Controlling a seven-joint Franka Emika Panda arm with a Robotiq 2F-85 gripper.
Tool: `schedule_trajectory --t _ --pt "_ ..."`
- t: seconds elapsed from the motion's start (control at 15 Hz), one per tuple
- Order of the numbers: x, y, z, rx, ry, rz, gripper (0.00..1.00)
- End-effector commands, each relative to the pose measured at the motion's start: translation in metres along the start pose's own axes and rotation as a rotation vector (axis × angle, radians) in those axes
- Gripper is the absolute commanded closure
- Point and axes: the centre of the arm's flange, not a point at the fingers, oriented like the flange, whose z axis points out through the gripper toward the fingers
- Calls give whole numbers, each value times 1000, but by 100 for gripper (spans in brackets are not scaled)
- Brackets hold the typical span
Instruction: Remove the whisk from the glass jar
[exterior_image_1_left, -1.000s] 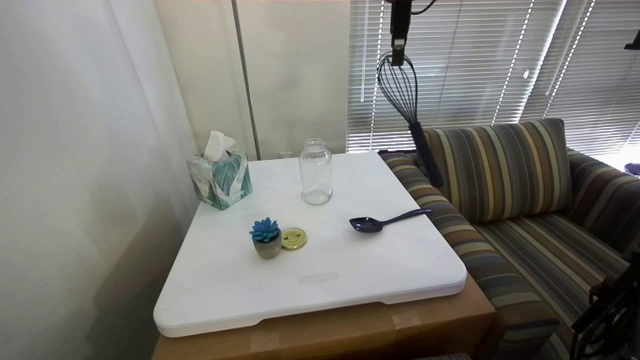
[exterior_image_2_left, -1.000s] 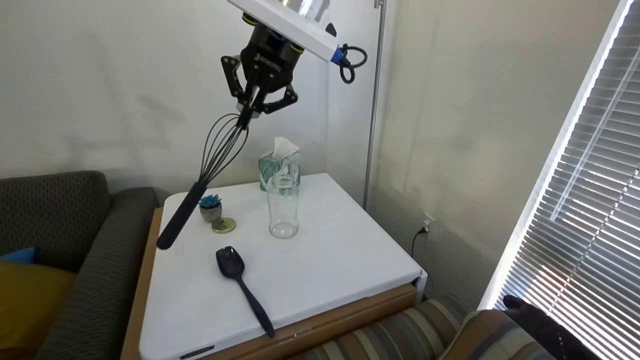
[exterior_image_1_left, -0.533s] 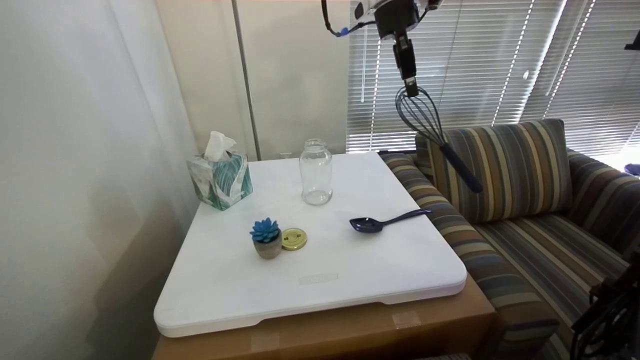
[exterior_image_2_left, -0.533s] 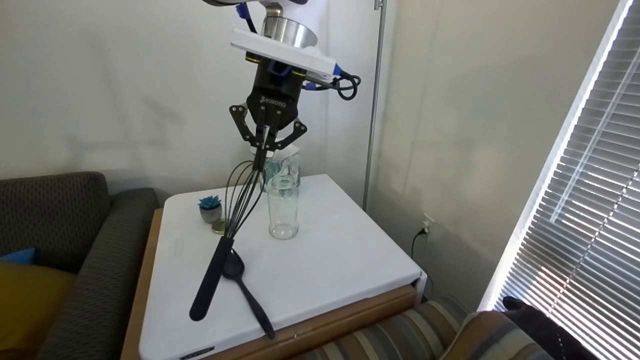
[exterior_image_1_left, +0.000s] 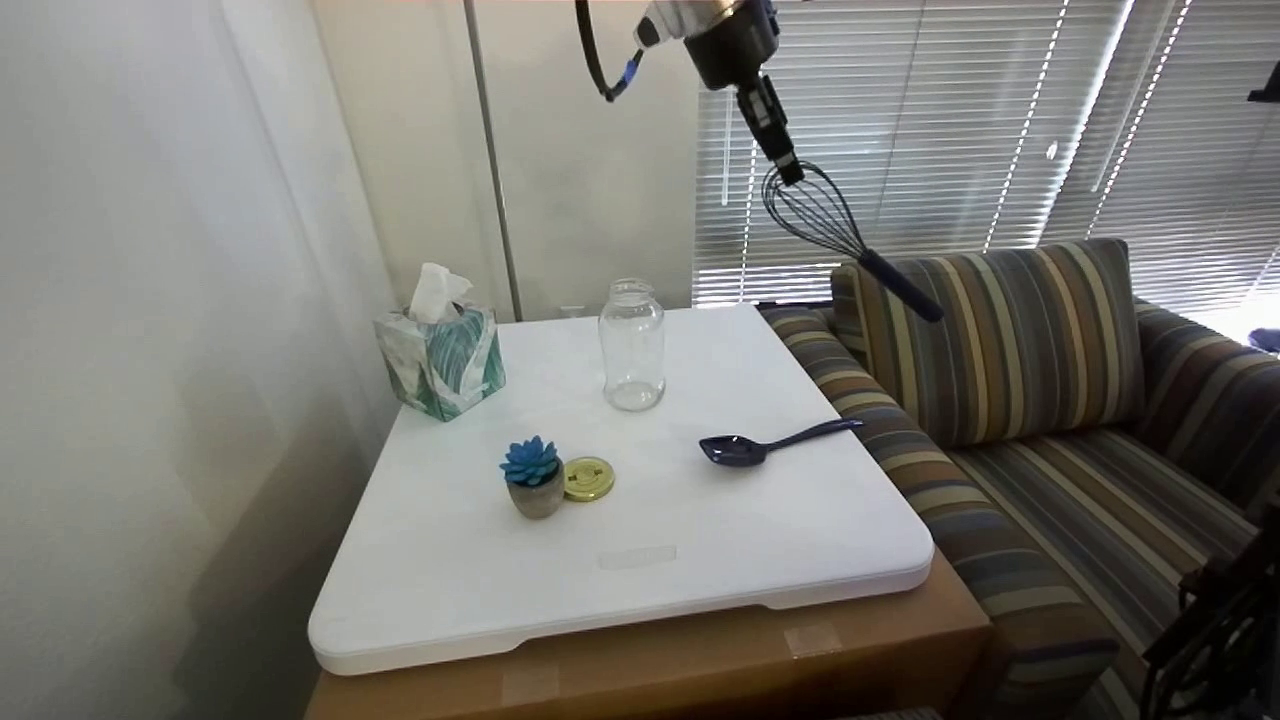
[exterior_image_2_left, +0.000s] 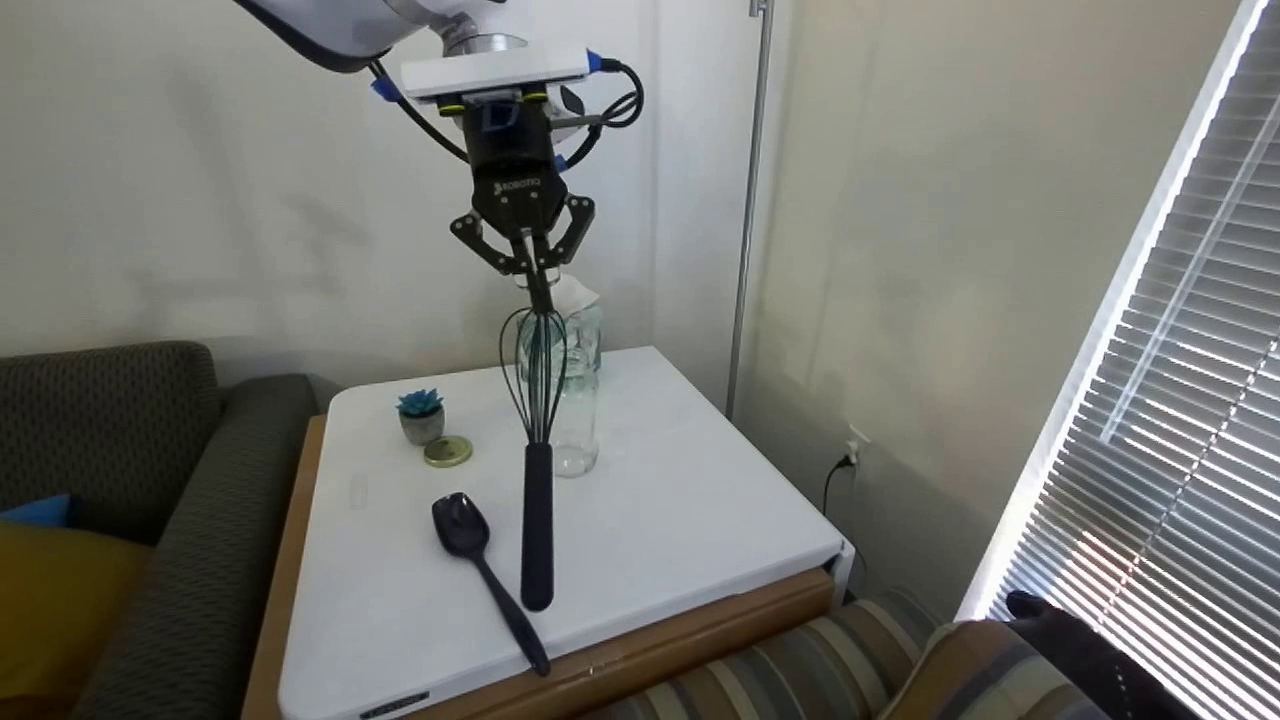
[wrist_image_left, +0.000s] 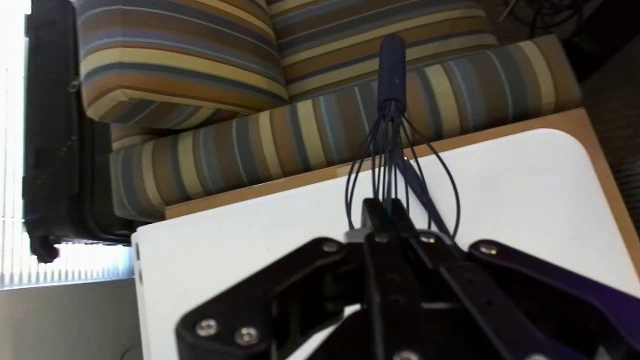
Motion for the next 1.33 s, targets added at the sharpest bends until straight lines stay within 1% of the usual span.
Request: schedule_trajectory --t 0.0,0.13,0.2,0.53,0.87,1.27 --pt "31 -9 7 -172 -45 38 99" --pt "50 -17 11 -203 -49 54 99" --pt "61 -22 16 -202 -51 58 99" --pt "96 -34 49 -143 -58 62 99" --pt "120 -46 70 -89 -56 14 99" --pt "140 -63 89 -66 -104 -71 99"
